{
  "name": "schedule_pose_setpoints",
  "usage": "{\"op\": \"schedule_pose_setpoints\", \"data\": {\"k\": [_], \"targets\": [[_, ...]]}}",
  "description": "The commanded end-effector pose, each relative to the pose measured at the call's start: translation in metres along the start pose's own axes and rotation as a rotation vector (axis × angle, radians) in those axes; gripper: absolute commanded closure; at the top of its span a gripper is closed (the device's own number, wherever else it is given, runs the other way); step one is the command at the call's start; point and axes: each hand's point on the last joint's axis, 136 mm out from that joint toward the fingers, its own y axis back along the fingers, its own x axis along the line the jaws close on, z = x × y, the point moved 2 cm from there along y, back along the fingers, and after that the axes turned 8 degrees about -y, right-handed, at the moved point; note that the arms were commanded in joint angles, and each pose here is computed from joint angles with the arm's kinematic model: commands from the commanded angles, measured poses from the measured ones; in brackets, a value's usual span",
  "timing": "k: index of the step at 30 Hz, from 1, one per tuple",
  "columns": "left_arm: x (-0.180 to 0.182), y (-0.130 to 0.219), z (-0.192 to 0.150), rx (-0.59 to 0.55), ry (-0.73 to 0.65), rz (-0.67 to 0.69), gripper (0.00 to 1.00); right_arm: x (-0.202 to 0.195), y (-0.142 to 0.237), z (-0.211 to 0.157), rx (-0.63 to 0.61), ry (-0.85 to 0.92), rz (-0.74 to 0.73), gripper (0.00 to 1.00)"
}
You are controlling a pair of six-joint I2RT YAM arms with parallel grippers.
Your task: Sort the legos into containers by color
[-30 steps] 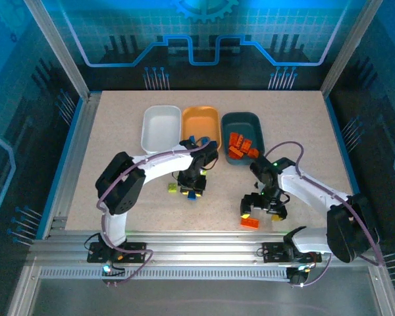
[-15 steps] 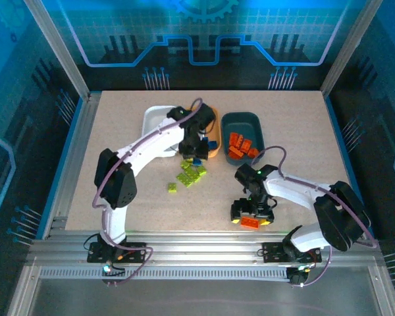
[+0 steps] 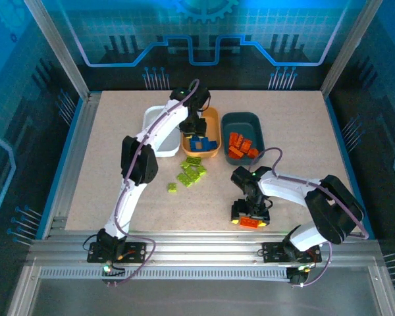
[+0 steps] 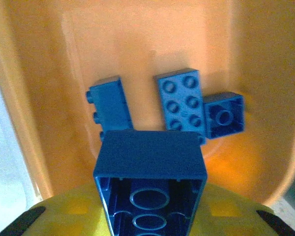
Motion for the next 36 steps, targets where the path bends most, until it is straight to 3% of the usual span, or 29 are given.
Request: {"op": "schedule_pose_setpoints", "data": {"k": [1,11,17,23,30,36], "targets": [[0.003,0.003,0.002,0.012,-0.013,-0.021,0.61,0.005,-0.001,0.008,-0.044,-0.016,-0.013,0.18],[-0.005,0.02,0.004,-0.017,-0.018,-0.073,0.38,0.004,0.003,0.011,-0.057,-0.008,-0.037,0.29],[-0.009,0.041,-0.001,-0.05,-0.007,-0.11,0.29,0.004,0.015,0.015,-0.095,0.023,-0.047,0.44],[-0.006,0.073,-0.013,-0.088,-0.018,-0.119,0.23,0.009,0.041,0.024,-0.136,0.054,-0.026,0.44],[0.01,0.104,-0.054,-0.098,-0.019,-0.1,0.2,0.029,0.129,0.079,-0.284,0.047,0.134,0.44],[0.031,0.099,-0.111,-0.055,0.046,-0.092,0.18,0.048,0.175,0.153,-0.359,0.029,0.216,0.44]]}}
